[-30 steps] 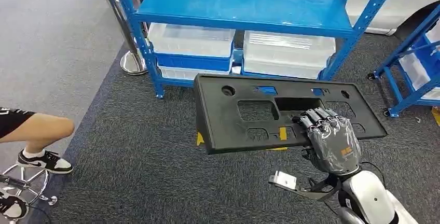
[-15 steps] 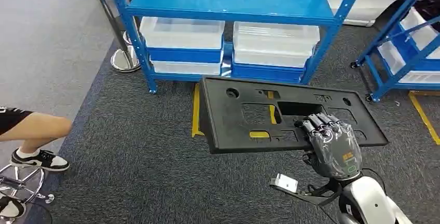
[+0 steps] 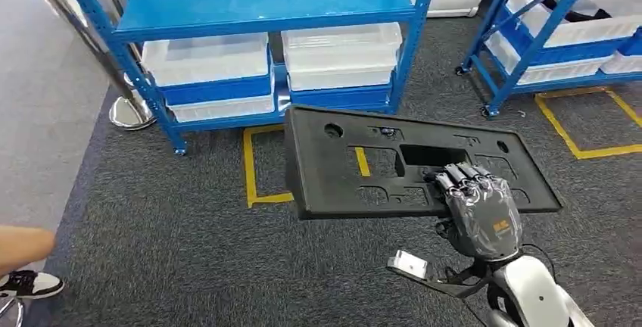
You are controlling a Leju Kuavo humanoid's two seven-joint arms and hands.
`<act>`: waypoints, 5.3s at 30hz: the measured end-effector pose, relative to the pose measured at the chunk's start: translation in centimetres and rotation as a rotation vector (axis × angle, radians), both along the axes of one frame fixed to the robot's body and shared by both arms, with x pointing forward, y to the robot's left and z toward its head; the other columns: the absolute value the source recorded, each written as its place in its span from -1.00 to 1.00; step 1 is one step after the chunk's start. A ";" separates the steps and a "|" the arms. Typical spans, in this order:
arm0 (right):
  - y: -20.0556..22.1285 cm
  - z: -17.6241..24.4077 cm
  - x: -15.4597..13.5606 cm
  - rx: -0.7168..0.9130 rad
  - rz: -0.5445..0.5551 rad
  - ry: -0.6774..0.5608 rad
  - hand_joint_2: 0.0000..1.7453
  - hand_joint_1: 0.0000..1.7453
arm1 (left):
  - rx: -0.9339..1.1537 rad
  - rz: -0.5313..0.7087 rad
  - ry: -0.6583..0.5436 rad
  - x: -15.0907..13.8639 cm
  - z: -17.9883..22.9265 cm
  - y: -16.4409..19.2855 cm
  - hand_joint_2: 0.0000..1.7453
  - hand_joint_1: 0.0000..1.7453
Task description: Take the parts from the cabinet and place them on the table.
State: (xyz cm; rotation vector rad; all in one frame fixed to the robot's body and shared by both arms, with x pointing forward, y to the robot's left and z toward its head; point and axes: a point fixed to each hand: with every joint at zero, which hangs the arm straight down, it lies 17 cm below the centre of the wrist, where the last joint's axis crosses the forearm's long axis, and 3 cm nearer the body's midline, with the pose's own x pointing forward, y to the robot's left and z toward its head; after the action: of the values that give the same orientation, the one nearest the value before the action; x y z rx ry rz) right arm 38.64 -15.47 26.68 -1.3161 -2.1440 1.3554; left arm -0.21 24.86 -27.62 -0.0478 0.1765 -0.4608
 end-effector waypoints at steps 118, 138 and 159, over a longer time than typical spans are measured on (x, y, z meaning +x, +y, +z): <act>-27.1 6.6 -11.1 -0.082 -0.581 -0.034 1.00 1.00 | -0.002 -0.196 -0.023 -0.8 -0.1 -1.4 1.00 -1.00; -35.7 0.2 -7.1 -0.079 -0.784 0.229 1.00 1.00 | -0.011 -0.225 -0.041 -0.3 -0.1 -1.6 1.00 -1.00; -49.5 -7.5 1.9 -0.002 -1.024 0.473 1.00 1.00 | -0.036 -0.209 -0.054 0.3 0.0 -1.8 1.00 -1.00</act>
State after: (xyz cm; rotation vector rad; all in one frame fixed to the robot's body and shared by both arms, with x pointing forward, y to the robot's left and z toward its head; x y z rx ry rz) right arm 40.49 -64.99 19.17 -1.5404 -0.8999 1.0364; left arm 0.07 23.04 -27.66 -0.0519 0.1203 -0.6731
